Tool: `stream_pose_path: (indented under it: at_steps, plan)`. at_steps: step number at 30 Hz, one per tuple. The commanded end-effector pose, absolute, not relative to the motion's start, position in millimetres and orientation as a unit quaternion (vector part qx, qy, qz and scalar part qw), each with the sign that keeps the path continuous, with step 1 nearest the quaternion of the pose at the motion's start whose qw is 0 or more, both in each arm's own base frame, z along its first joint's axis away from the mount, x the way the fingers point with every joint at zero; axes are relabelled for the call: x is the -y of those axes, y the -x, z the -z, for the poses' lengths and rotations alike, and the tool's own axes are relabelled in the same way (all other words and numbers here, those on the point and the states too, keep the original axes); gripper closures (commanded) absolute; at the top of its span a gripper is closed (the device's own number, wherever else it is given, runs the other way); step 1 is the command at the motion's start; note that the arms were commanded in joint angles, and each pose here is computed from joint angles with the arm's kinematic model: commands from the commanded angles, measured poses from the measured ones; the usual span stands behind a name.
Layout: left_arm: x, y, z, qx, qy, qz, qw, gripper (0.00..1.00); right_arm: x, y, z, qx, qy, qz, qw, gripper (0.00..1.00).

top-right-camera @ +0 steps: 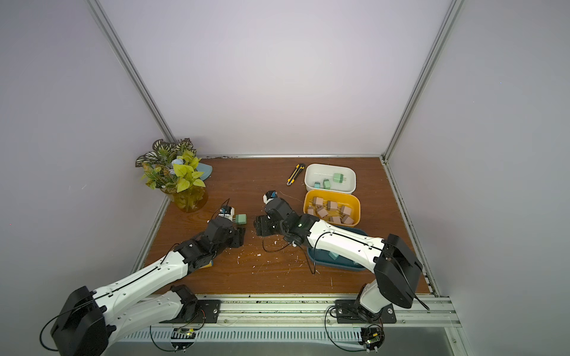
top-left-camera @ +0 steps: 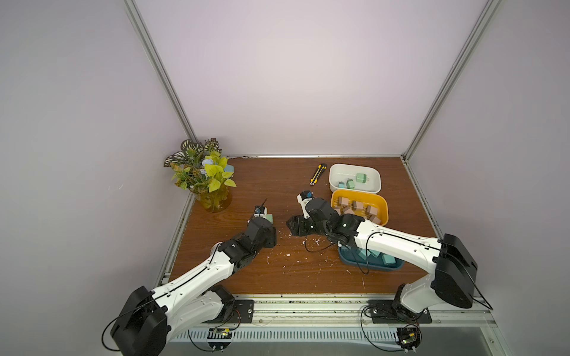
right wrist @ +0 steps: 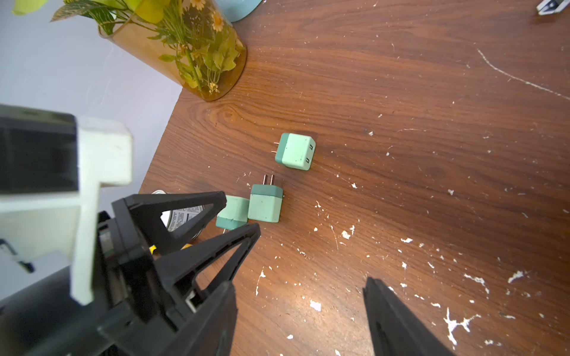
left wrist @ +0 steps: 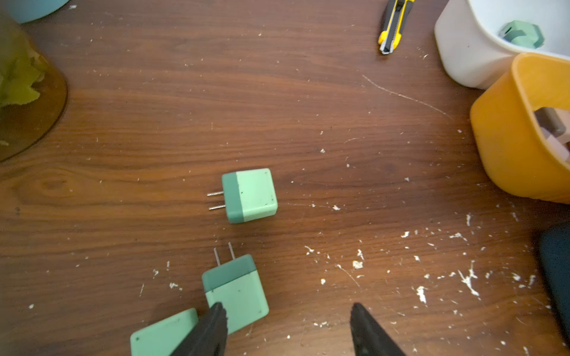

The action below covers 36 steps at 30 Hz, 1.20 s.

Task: Place the plugs by color into the storage box
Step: Pick up the plug from the center of the board.

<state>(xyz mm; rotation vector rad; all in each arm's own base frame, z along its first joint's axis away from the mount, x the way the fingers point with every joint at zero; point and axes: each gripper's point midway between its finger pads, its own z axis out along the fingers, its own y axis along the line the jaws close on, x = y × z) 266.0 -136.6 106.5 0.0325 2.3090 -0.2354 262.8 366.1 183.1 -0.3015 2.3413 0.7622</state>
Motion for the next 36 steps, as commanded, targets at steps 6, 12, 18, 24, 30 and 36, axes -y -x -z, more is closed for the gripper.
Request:
stream_pose_path:
  at_steps: [6,12,18,24,30,36]
  plan:
    - [118,-270,-76,-0.921,0.036,0.084,0.38,0.34,-375,-267,-194,-0.885,0.111,-0.302,0.336,0.29]
    - [105,-285,-74,-0.914,0.07,0.088,0.39,0.34,-373,-267,-190,-0.887,0.11,-0.297,0.336,0.29]
    - [111,-296,-69,-0.916,0.069,0.103,0.381,0.35,-374,-268,-184,-0.89,0.115,-0.288,0.333,0.29]
    - [116,-294,-52,-0.931,0.052,0.098,0.348,0.35,-374,-270,-180,-0.893,0.117,-0.28,0.334,0.28]
    - [118,-294,-37,-0.942,0.031,0.081,0.324,0.41,-377,-270,-174,-0.895,0.121,-0.278,0.326,0.29]
    - [118,-294,-32,-0.944,0.025,0.077,0.319,0.51,-373,-271,-174,-0.896,0.12,-0.269,0.331,0.28]
